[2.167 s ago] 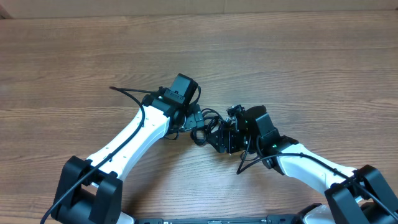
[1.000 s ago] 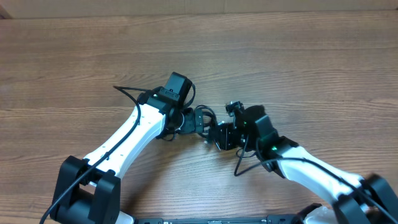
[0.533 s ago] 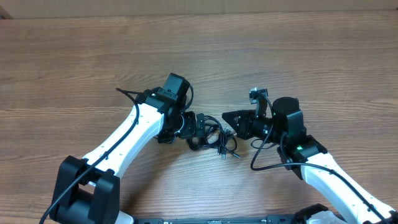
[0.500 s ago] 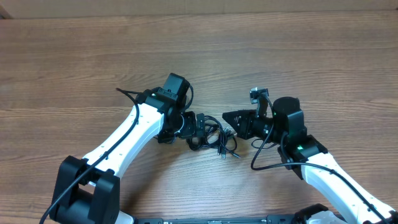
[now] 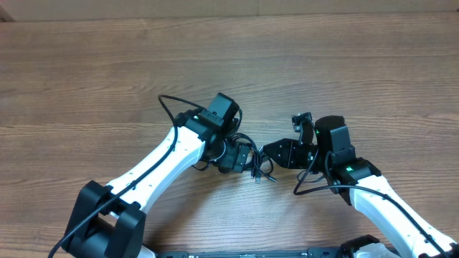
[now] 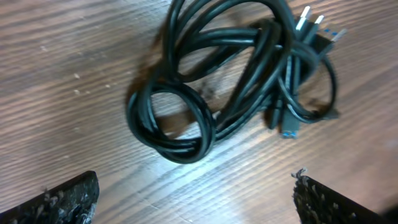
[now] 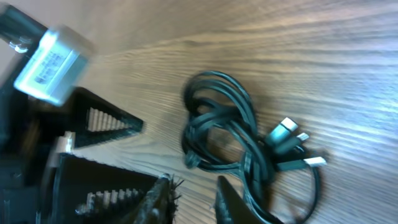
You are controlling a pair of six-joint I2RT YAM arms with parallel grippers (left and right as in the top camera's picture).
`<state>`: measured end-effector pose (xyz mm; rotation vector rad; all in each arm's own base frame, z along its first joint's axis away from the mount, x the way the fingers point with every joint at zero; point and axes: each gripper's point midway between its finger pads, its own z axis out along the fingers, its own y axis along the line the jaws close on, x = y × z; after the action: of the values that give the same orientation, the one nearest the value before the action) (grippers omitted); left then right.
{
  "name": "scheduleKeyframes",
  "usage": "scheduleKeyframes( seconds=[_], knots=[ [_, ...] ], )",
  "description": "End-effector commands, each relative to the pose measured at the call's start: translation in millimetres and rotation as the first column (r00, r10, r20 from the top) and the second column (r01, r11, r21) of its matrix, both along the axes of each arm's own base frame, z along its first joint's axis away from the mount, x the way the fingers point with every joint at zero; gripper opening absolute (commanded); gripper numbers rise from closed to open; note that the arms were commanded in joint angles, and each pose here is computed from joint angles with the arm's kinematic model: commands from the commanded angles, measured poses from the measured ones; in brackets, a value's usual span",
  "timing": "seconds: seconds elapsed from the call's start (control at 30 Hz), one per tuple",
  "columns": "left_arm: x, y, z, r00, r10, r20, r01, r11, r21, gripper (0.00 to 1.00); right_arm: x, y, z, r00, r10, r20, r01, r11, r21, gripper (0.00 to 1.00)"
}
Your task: Untangle cables
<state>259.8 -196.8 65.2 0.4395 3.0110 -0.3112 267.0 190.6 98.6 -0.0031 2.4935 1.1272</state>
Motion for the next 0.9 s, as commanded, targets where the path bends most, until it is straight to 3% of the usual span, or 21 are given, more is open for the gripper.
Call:
scheduleKeyframes(
  seconds=[0.0, 0.3, 0.47, 0.53, 0.6, 0.67, 0.77, 0.87],
  knots=[
    [11.8, 13.7, -11.7, 0.999, 0.009, 0.039, -0.013, 0.995, 0.097, 0.99, 14.2, -7.8, 4.7, 0.998, -0.041, 0.049, 0.043, 0.998, -0.045, 0.23],
    [31.5, -0.5, -54.8, 0.999, 0.006, 0.041, -0.011, 0.995, 0.100, 1.00, 19.3, -6.3, 10.2, 0.996, -0.043, 0.081, 0.046, 0.998, -0.034, 0.24],
    [42.0, -8.4, -65.2, 0.996, 0.065, 0.059, -0.069, 0.995, 0.075, 0.94, 19.3, -6.3, 10.2, 0.996, -0.043, 0.082, 0.045, 0.998, -0.034, 0.24],
    [44.4, -10.0, -64.6, 0.994, 0.082, 0.066, -0.086, 0.994, 0.065, 0.84, 19.1, -6.3, 10.0, 0.996, -0.042, 0.081, 0.045, 0.998, -0.034, 0.24],
    [46.5, -11.4, -64.1, 0.992, 0.099, 0.072, -0.103, 0.993, 0.057, 0.67, 18.8, -6.4, 9.7, 0.996, -0.042, 0.078, 0.045, 0.998, -0.035, 0.24],
    [46.5, -12.9, -64.0, 0.993, 0.097, 0.073, -0.101, 0.994, 0.052, 0.47, 18.6, -6.4, 9.5, 0.996, -0.042, 0.078, 0.045, 0.998, -0.035, 0.24],
    [42.0, -19.6, -63.2, 0.995, 0.091, 0.042, -0.092, 0.996, 0.013, 0.05, 17.8, -5.3, 10.2, 0.996, -0.036, 0.076, 0.038, 0.999, -0.029, 0.23],
    [42.4, -18.4, -60.5, 0.990, 0.142, 0.018, -0.142, 0.990, -0.010, 0.04, 13.2, -0.2, 13.2, 0.998, -0.007, 0.067, 0.007, 1.000, 0.000, 0.26]
  ],
)
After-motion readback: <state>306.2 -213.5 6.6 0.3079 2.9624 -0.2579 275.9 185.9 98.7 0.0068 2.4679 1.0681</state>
